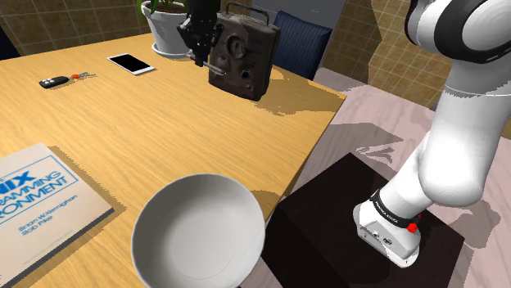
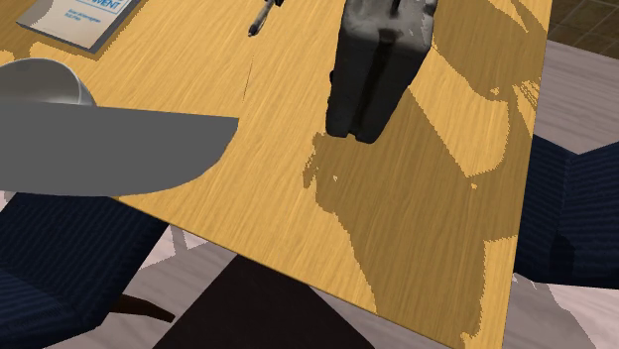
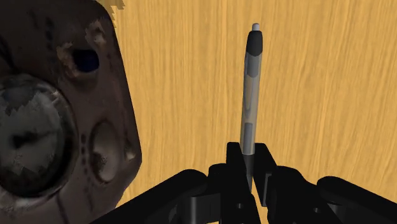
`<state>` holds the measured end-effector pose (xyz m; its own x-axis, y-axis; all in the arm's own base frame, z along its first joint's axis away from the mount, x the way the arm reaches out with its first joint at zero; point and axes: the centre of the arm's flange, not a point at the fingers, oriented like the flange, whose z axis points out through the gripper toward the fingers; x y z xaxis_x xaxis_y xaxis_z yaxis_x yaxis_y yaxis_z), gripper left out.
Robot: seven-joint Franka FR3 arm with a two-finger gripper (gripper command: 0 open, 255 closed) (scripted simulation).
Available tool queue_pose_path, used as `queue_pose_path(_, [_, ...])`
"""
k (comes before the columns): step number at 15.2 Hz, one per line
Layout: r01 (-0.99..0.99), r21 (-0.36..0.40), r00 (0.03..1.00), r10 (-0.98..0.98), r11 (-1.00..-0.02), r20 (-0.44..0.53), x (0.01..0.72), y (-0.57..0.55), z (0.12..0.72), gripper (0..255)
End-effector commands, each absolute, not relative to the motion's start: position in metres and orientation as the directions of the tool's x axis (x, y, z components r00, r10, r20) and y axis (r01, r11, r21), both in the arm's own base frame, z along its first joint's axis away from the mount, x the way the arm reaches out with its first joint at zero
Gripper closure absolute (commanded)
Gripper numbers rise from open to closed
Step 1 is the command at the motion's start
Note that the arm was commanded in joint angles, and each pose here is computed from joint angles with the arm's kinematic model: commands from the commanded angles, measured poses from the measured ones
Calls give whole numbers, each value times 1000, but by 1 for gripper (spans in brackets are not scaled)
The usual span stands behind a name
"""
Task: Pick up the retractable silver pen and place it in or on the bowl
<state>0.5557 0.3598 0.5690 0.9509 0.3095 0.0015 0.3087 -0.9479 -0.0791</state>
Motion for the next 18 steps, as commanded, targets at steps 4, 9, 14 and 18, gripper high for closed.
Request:
queue_pose_path(4, [309, -79, 951, 309, -948, 1, 543, 365, 589, 255])
queue_pose_path(9, [309, -79, 951, 309, -948, 1, 485, 397, 591, 255])
queue_pose_path(14, [309, -79, 951, 309, -948, 1, 428, 428, 592, 255])
queue_pose_path(18, [309, -79, 951, 309, -948, 1, 381, 454, 593, 255])
